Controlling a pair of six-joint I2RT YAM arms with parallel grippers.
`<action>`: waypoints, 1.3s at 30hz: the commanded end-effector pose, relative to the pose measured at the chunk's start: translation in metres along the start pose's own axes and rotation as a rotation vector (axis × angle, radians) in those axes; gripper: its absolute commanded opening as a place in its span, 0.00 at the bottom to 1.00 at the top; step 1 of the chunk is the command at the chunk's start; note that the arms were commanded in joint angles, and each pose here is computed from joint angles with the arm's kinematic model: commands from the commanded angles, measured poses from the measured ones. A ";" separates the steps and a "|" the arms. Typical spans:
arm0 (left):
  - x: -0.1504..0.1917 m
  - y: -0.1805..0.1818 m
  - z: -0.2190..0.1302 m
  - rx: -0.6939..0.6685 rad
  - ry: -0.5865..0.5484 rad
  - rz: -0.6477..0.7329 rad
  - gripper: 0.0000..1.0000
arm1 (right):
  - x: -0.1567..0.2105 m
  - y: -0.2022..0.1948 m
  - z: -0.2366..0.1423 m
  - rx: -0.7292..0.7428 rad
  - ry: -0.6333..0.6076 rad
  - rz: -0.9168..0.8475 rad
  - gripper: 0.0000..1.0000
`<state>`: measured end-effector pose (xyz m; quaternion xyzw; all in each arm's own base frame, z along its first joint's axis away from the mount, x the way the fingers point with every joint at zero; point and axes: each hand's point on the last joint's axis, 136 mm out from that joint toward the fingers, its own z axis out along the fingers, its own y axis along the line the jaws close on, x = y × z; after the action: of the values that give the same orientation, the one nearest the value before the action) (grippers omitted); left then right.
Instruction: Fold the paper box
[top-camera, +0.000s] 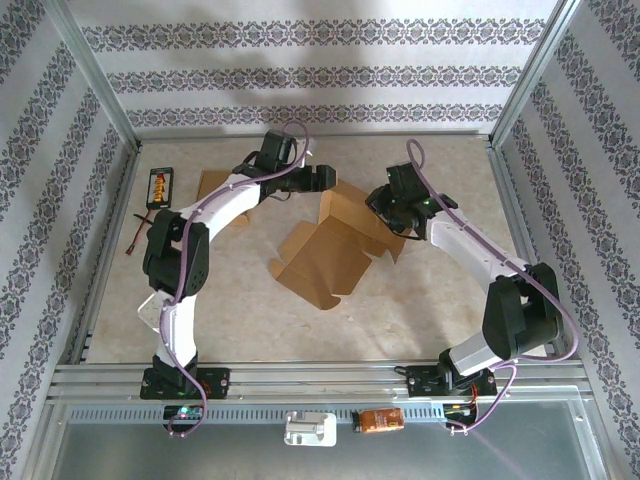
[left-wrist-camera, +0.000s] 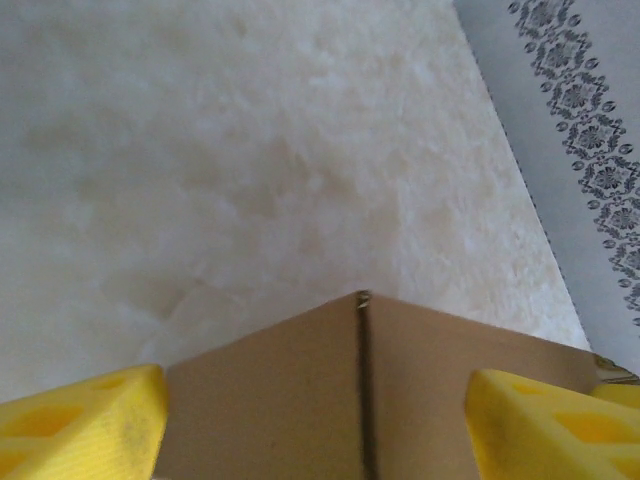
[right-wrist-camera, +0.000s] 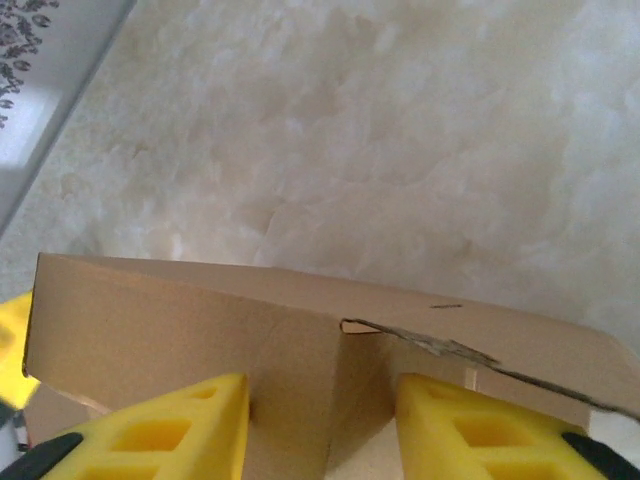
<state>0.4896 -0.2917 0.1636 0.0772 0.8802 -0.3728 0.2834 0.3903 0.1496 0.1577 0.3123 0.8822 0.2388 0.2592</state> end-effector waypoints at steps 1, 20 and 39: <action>-0.007 -0.014 0.001 0.099 0.000 -0.050 0.69 | -0.001 0.017 0.003 -0.034 -0.001 -0.071 0.37; 0.035 -0.011 -0.014 0.182 -0.083 -0.216 0.39 | -0.005 0.056 0.010 -0.079 0.007 -0.401 0.41; 0.023 -0.002 -0.002 0.079 -0.066 -0.180 0.40 | 0.017 -0.060 -0.013 0.061 -0.090 -0.243 0.64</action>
<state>0.4672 -0.2905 0.1625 -0.0090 0.8456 -0.4538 0.2809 0.3397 0.1237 0.1479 0.1926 0.9132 0.1772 0.3123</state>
